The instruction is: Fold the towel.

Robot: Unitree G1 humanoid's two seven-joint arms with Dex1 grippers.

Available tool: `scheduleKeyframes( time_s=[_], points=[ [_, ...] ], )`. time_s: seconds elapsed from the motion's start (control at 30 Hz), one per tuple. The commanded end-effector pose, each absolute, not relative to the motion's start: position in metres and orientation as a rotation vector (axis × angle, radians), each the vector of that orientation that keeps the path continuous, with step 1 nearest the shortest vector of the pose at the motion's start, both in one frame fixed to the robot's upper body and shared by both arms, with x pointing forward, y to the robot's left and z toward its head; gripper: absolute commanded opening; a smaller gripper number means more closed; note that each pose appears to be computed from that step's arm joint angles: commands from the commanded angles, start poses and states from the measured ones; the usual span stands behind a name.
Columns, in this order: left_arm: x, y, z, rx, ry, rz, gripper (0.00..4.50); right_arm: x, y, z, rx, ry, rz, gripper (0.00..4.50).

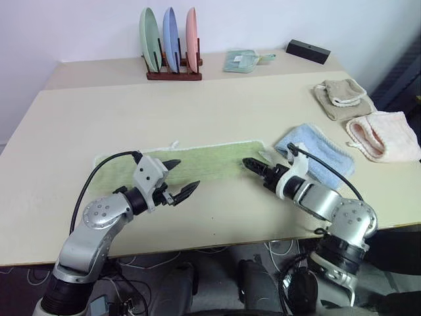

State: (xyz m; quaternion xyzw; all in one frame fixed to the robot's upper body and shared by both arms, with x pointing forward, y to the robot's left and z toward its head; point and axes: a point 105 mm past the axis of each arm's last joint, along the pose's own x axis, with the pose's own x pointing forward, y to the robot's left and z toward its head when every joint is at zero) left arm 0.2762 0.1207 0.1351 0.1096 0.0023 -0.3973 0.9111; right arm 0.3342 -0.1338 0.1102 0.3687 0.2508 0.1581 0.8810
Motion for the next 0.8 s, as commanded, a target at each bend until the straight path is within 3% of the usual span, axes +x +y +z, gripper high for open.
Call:
scheduleKeyframes(
  time_s=[0.03,0.27,0.4,0.57,0.67,0.8],
  points=[
    [0.272,0.118,0.145,0.242,-0.034,-0.824,3.98,0.342,-0.15,0.098,0.781,0.546,0.19,3.64],
    [0.27,0.116,0.145,0.228,-0.028,-0.816,3.98,0.347,-0.162,0.113,0.754,0.452,0.151,0.01],
    [0.27,0.115,0.144,0.225,-0.021,-0.82,3.98,0.346,-0.176,0.132,0.68,0.366,0.149,0.01],
    [0.271,0.114,0.145,0.222,-0.016,-0.829,3.98,0.337,-0.189,0.168,0.393,0.254,0.236,0.01],
    [0.272,0.111,0.145,0.22,-0.016,-0.84,3.98,0.333,-0.176,0.189,0.147,0.194,0.348,0.01],
    [0.275,0.109,0.146,0.217,-0.019,-0.845,3.98,0.322,-0.128,0.198,-0.211,0.128,0.599,0.01]
  ],
)
